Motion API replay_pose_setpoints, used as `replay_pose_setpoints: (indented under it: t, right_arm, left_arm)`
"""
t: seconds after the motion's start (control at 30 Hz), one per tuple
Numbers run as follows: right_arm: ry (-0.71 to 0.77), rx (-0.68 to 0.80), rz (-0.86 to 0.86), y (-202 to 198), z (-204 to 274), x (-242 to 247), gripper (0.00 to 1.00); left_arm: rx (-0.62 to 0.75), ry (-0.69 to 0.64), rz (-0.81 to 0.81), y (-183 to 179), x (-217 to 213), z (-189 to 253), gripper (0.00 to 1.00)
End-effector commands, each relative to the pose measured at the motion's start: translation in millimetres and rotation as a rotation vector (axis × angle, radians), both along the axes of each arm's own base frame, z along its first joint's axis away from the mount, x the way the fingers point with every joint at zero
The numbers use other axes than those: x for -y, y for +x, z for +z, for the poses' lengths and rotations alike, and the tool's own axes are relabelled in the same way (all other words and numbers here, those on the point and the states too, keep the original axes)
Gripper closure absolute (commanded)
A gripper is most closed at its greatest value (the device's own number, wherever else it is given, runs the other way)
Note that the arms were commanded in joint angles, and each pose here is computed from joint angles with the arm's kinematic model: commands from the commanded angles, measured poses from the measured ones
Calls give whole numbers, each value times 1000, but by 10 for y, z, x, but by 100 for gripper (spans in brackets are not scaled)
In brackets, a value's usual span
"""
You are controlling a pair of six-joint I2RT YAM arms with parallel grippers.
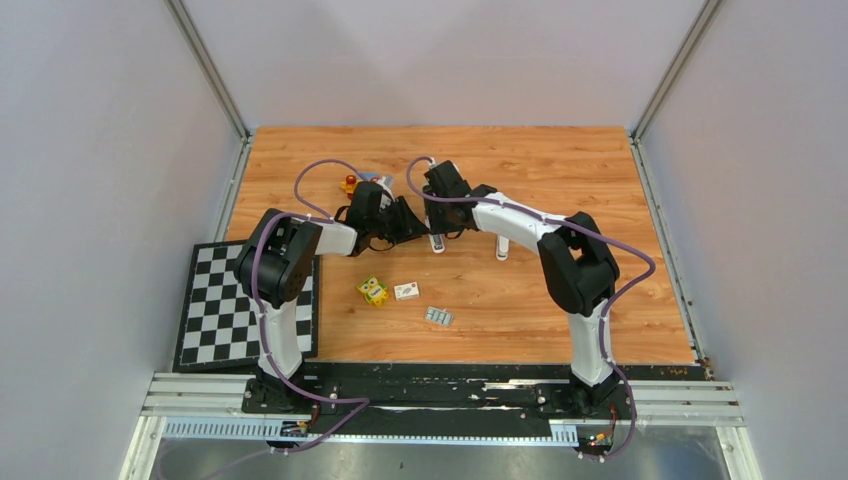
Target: Load the staples into the stapler
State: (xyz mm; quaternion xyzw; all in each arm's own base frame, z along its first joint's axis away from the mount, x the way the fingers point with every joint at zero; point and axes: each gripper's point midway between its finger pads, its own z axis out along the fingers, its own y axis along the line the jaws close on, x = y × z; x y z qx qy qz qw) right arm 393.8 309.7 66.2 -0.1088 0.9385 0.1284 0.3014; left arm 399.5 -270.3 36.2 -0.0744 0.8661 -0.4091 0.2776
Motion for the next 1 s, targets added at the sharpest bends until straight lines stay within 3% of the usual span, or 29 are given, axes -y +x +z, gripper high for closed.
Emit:
replay_pose_setpoints:
  t: [0.0, 0.13, 0.27, 0.47, 0.67, 0.97]
  right_arm:
    - [-2, 30, -33, 129, 188, 119, 68]
    - [30, 45, 7, 225, 290, 124, 67]
    - [112, 88, 72, 323, 508, 65, 56]
    - [226, 113, 99, 552, 755, 42, 48]
    - [383, 112, 175, 750, 860, -102, 46]
    - [436, 114, 259, 842, 911, -284, 43]
  left_arm:
    - [50, -14, -12, 88, 22, 145, 60]
    - [61, -29, -4, 119, 35, 209, 60]
    - [80, -42, -9, 126, 50, 267, 58]
    - [96, -77, -16, 149, 100, 315, 53]
    - [66, -52, -14, 154, 96, 187, 54]
    - [52, -32, -33, 148, 147, 104, 59]
